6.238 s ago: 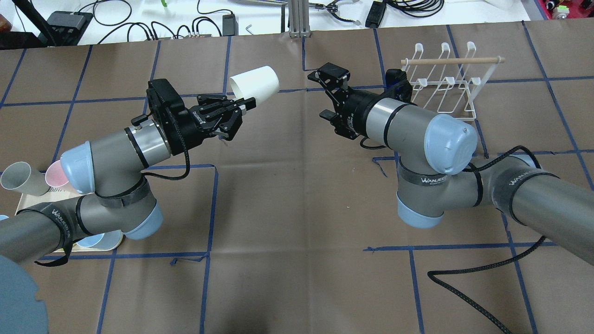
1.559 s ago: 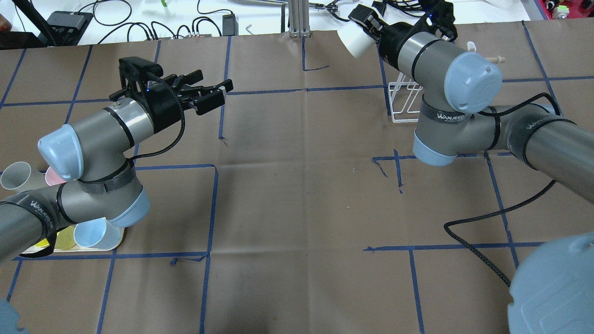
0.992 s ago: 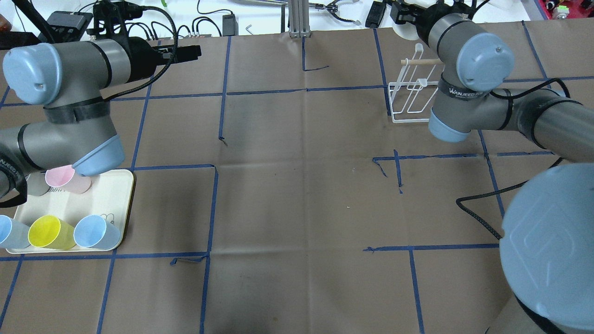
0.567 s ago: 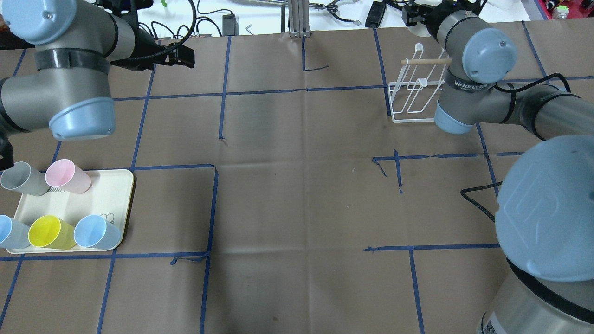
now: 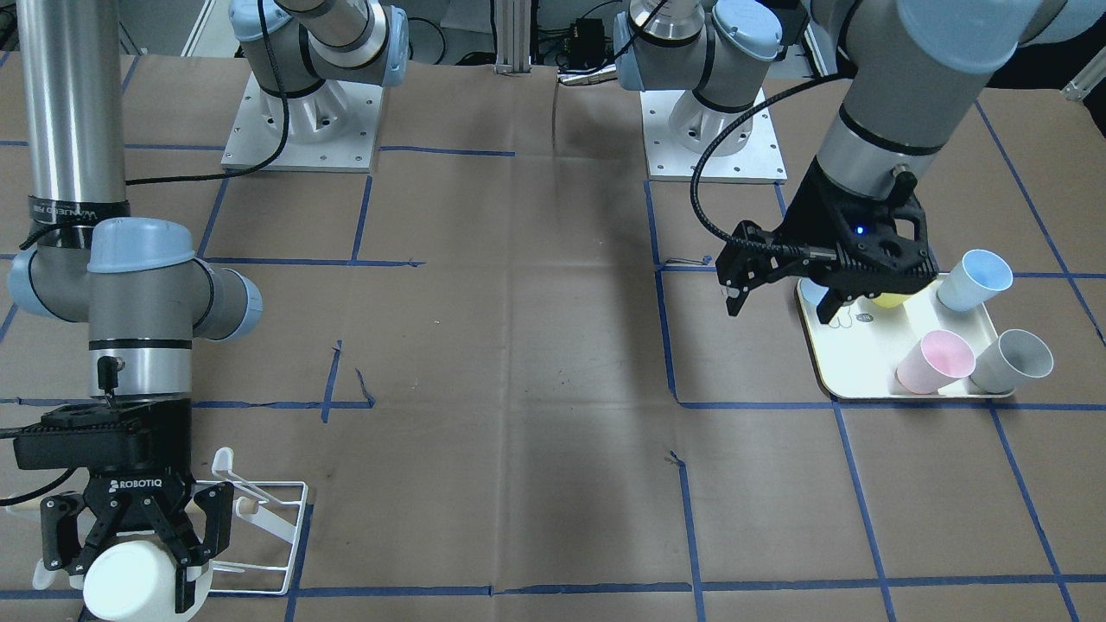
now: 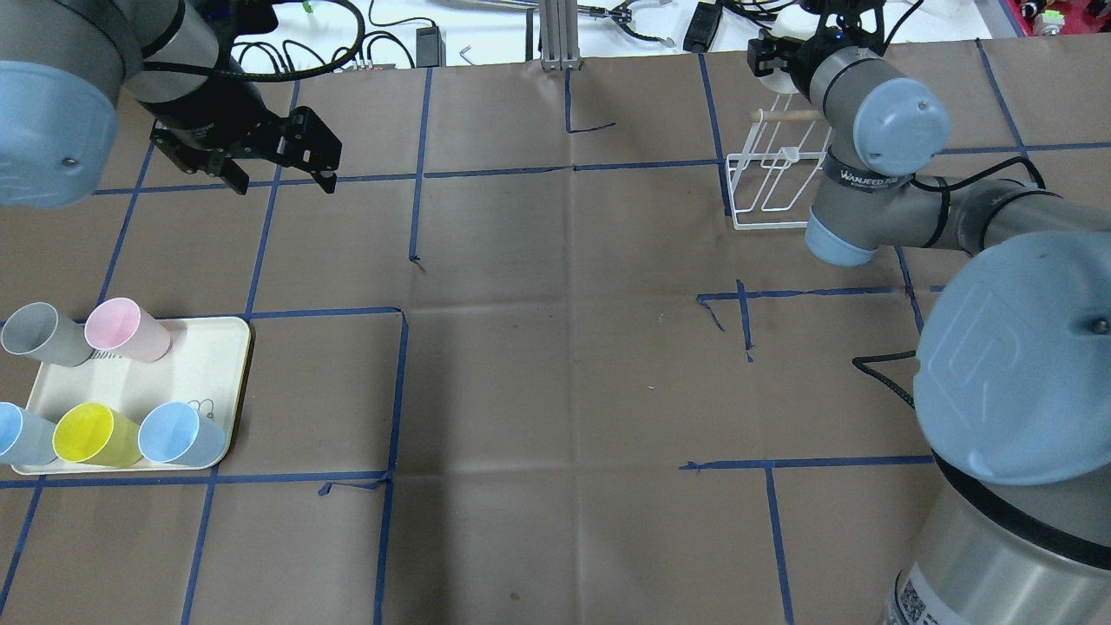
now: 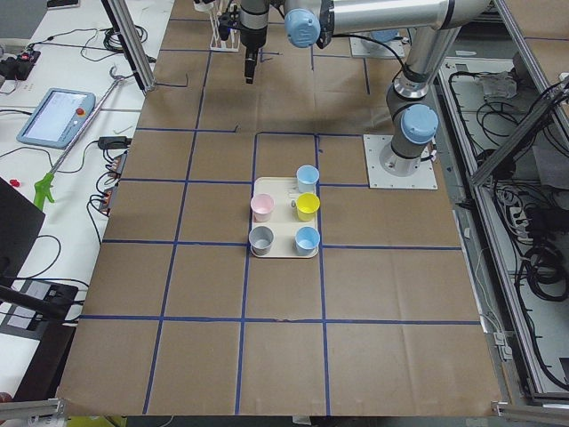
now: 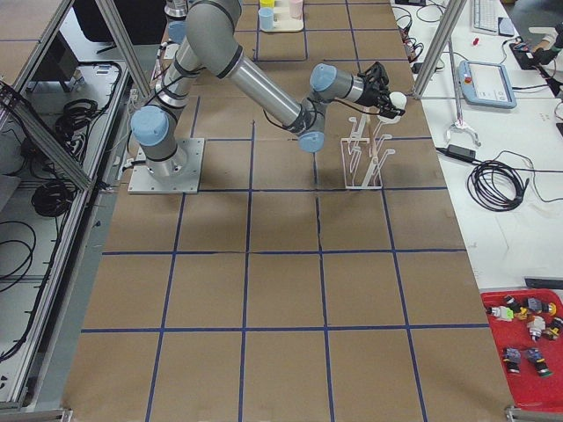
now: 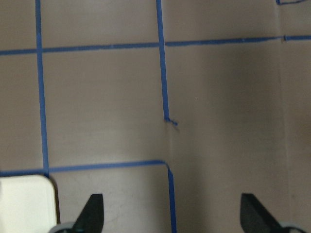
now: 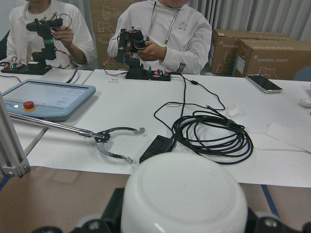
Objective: Transfer IKEA cup to right arm and place on rack
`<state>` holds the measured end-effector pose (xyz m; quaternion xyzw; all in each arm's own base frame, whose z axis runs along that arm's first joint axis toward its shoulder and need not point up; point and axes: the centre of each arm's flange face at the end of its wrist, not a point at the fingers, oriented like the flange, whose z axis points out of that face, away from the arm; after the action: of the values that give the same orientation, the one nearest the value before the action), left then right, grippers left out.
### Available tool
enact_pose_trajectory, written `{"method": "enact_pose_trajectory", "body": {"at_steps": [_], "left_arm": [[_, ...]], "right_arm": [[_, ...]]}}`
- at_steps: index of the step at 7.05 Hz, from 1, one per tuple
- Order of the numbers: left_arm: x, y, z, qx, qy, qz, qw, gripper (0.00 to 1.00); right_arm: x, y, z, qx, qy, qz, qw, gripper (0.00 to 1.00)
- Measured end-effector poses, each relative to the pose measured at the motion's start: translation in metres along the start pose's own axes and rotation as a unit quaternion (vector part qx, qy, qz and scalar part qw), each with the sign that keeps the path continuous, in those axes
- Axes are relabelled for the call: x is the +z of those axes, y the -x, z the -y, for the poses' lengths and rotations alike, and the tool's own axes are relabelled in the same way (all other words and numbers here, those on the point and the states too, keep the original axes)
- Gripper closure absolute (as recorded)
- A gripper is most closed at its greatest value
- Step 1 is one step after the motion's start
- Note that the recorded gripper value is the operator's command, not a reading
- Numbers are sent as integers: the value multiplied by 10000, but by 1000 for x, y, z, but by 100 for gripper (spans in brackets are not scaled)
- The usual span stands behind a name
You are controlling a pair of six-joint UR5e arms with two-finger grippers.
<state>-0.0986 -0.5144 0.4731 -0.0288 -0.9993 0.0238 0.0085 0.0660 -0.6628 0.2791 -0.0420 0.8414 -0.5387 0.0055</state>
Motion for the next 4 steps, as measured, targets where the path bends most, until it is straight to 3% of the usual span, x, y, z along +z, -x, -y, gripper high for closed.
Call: {"method": "enact_pose_trajectory", "body": {"at_steps": [1,4], "left_arm": [[-3,-1,-15,0,211,22,9998,0],[-5,8,-33,4,342,79,9994,0]], "right_arm": [[0,-2,-11,33,88,-11,10000,1],[-1,-5,-17,72,138,-17,9999,0]]}}
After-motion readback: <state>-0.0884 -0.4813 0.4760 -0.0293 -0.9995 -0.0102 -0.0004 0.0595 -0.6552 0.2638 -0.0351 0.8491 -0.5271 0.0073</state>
